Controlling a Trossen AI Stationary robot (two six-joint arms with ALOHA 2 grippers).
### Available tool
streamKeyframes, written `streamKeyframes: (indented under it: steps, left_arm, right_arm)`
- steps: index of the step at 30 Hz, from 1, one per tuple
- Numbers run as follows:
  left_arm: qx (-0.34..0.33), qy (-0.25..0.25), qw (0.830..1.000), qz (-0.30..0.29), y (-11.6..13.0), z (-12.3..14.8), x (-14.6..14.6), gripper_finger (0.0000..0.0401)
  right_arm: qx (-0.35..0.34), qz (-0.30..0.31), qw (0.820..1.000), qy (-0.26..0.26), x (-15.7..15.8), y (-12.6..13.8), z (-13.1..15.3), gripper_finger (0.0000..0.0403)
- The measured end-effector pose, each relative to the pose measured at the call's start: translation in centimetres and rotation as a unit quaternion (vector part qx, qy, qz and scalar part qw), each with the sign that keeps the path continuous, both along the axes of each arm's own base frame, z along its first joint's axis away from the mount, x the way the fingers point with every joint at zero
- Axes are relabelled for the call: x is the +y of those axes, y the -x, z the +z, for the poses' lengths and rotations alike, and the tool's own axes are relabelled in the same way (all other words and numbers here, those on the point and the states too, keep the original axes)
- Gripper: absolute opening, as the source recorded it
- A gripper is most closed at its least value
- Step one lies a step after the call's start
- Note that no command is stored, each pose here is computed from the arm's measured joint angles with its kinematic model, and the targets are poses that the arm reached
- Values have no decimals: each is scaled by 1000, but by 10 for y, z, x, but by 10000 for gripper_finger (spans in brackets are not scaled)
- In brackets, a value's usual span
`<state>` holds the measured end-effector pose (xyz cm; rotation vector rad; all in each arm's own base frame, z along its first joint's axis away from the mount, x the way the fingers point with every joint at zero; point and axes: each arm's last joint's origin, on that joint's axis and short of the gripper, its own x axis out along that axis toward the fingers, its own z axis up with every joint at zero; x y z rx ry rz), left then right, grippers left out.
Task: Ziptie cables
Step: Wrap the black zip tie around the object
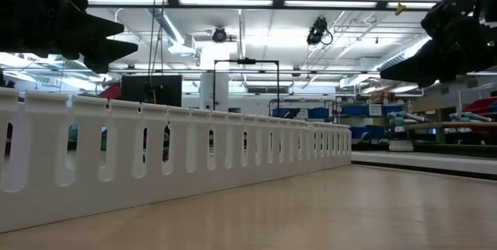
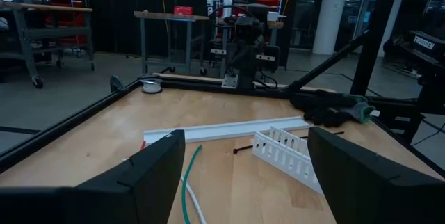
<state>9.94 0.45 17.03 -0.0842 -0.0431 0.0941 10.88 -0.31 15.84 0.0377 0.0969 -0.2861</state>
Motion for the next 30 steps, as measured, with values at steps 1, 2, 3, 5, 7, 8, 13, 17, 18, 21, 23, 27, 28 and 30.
streamKeyframes:
  steps: [1, 2, 3, 5, 7, 8, 13, 17, 18, 21, 23, 27, 28, 30]
  left_arm:
    - [0, 0, 1000, 0, 0, 0, 0, 280]
    - [0, 0, 1000, 0, 0, 0, 0, 280]
    - [0, 0, 1000, 0, 0, 0, 0, 280]
    - [0, 0, 1000, 0, 0, 0, 0, 280]
    - [0, 0, 1000, 0, 0, 0, 0, 280]
    - [0, 0, 1000, 0, 0, 0, 0, 280]
    - [0, 0, 1000, 0, 0, 0, 0, 280]
    - [0, 0, 1000, 0, 0, 0, 0, 280]
    - [0, 0, 1000, 0, 0, 0, 0, 280]
    - [0, 0, 1000, 0, 0, 0, 0, 280]
    - [0, 0, 1000, 0, 0, 0, 0, 280]
    - [0, 0, 1000, 0, 0, 0, 0, 280]
    - [0, 0, 1000, 0, 0, 0, 0, 280]
    - [0, 0, 1000, 0, 0, 0, 0, 280]
  right_arm:
    - [-11, 0, 1000, -15, 0, 0, 1, 1]
    - [-23, 1, 999, -33, 0, 0, 3, 1]
    - [-32, 0, 998, -48, 0, 0, 4, 1]
    - [-53, -1, 996, -70, 0, -1, 6, 1]
    - [-83, 2, 993, -85, 0, -1, 12, 1]
    - [-89, 7, 992, -87, 1, -2, 14, 1]
    - [-73, 15, 994, -78, 3, -14, 46, 1]
    - [8, 0, 998, -58, 5, -45, 74, 0]
    - [34, -8, 998, -57, 5, -56, 81, 0]
    - [116, -47, 989, -80, 2, -92, 91, 0]
    - [158, -72, 979, -106, 0, -117, 94, 0]
    - [244, -114, 952, -145, -7, -161, 92, 5]
    - [268, -119, 944, -150, -8, -171, 90, 8]
    - [308, -122, 931, -155, -11, -187, 88, 17]
